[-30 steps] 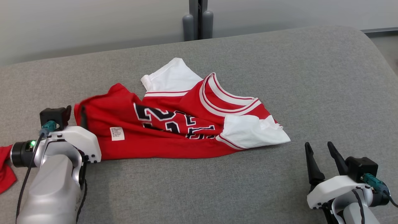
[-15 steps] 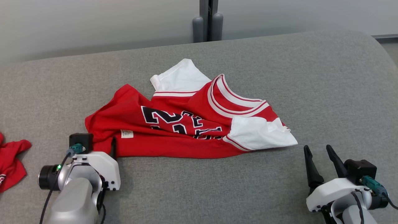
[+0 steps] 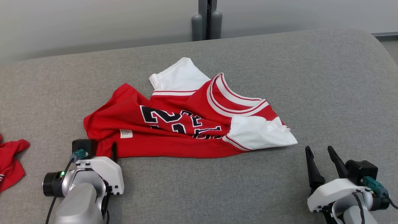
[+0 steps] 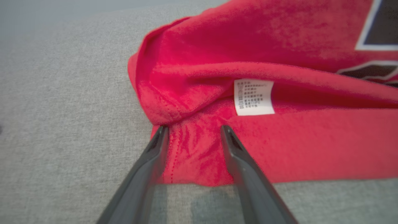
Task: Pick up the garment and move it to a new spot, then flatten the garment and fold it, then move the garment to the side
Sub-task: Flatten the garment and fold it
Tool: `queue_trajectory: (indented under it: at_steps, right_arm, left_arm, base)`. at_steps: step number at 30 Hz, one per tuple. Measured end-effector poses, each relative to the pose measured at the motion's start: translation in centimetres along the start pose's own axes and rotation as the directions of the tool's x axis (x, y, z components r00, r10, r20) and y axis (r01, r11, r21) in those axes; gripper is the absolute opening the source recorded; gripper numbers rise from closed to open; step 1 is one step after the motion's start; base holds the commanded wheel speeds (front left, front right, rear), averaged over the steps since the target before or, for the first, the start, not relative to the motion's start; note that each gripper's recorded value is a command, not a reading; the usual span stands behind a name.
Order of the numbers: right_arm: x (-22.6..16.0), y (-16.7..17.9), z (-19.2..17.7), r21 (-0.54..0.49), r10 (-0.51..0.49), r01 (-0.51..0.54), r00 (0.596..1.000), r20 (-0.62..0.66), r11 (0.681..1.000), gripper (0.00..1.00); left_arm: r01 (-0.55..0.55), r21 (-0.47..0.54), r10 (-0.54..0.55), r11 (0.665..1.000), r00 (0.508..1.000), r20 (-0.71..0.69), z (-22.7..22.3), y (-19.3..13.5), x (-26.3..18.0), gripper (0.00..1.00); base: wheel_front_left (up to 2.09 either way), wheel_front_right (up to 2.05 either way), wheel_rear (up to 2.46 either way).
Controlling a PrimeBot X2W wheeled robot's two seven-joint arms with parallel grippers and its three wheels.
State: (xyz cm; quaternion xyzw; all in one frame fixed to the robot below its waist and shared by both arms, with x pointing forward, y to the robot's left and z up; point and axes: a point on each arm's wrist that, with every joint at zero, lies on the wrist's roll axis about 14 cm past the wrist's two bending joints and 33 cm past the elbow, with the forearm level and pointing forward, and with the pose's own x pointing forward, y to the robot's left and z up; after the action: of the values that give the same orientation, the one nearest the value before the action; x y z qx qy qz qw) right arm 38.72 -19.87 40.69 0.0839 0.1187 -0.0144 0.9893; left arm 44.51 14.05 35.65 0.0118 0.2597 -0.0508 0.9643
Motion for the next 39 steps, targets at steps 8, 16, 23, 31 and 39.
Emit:
queue_trajectory:
  at_steps: [8,16,23,31,39]
  right_arm:
    - [0.1,0.5,0.3,0.001,0.014,-0.014,1.0,0.009,1.0,1.0]
    - [-1.2,0.6,0.8,0.009,0.013,-0.013,1.0,0.028,1.0,1.0]
    - [-2.5,1.0,2.0,0.013,0.025,-0.026,0.997,0.071,1.0,1.0]
    - [-3.5,1.1,2.7,0.016,0.029,-0.031,0.994,0.101,0.999,1.0]
    - [-4.0,1.9,4.6,-0.013,0.058,-0.057,0.985,0.164,0.998,1.0]
  left_arm:
    - [0.0,-0.02,0.001,1.0,1.0,0.028,0.1,0.1,-0.9,0.0]
    - [0.001,-0.055,0.01,0.998,0.978,0.21,3.2,-0.3,-3.9,0.0]
    - [-0.027,-0.104,0.062,0.994,0.936,0.347,3.5,0.4,-9.5,0.66]
    - [-0.097,-0.134,0.115,0.986,0.985,0.13,-6.6,1.1,-13.3,1.0]
    - [-0.138,-0.164,0.176,0.977,0.953,0.247,-2.9,2.7,-13.8,1.0]
  base:
    - [0.0,0.0,0.0]
    - [0.0,0.0,0.0]
    - [0.0,0.0,0.0]
    - [0.0,0.0,0.0]
    - [0.0,0.0,0.0]
